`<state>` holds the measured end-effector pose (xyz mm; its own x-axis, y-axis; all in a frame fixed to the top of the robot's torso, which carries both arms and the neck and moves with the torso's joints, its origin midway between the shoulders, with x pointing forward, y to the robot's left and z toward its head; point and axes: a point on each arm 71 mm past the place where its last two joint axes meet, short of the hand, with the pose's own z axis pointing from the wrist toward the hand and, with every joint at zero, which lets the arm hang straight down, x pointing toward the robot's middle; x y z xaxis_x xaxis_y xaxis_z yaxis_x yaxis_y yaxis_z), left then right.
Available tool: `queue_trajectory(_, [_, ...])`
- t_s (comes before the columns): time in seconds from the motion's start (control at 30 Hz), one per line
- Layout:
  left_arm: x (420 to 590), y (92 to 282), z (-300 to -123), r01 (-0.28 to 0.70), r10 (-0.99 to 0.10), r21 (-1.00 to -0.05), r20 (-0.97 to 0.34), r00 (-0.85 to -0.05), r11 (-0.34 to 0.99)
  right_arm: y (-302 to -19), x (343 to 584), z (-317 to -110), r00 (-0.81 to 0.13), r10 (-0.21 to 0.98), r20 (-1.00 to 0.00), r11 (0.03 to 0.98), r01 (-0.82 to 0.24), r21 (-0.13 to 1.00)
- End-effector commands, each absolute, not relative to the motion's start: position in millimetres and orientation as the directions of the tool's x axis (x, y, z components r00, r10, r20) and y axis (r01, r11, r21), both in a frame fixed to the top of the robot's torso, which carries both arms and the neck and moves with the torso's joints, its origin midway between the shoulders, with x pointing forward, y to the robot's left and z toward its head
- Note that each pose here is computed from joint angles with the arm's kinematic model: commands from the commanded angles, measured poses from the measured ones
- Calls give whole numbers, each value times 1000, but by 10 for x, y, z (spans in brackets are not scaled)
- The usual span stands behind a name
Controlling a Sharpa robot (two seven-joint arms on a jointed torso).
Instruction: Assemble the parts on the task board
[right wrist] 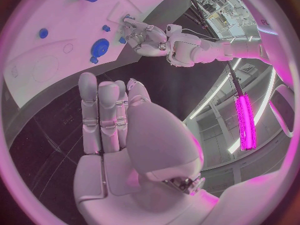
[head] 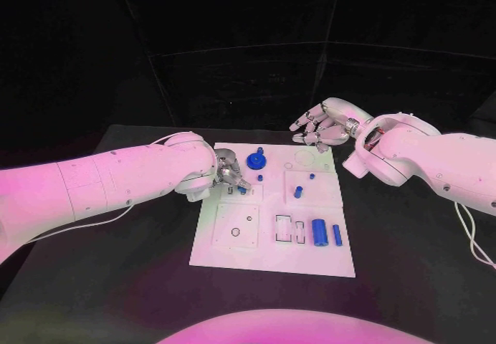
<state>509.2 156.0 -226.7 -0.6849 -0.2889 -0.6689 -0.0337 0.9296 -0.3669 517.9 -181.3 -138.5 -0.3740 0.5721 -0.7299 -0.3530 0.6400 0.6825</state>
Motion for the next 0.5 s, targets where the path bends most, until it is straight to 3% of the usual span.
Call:
queue_trajectory(0.03, [5074, 1581, -2332, -33, -261, -329, -678, -687, 944, -1799, 5174, -1369, -377, 569, -731, 634, -365, 682])
queue_trajectory(0.5, [5019, 1605, -2361, -33, -224, -292, -655, -722, 956, -1798, 5177, -1372, -379, 568, -731, 634, -364, 682])
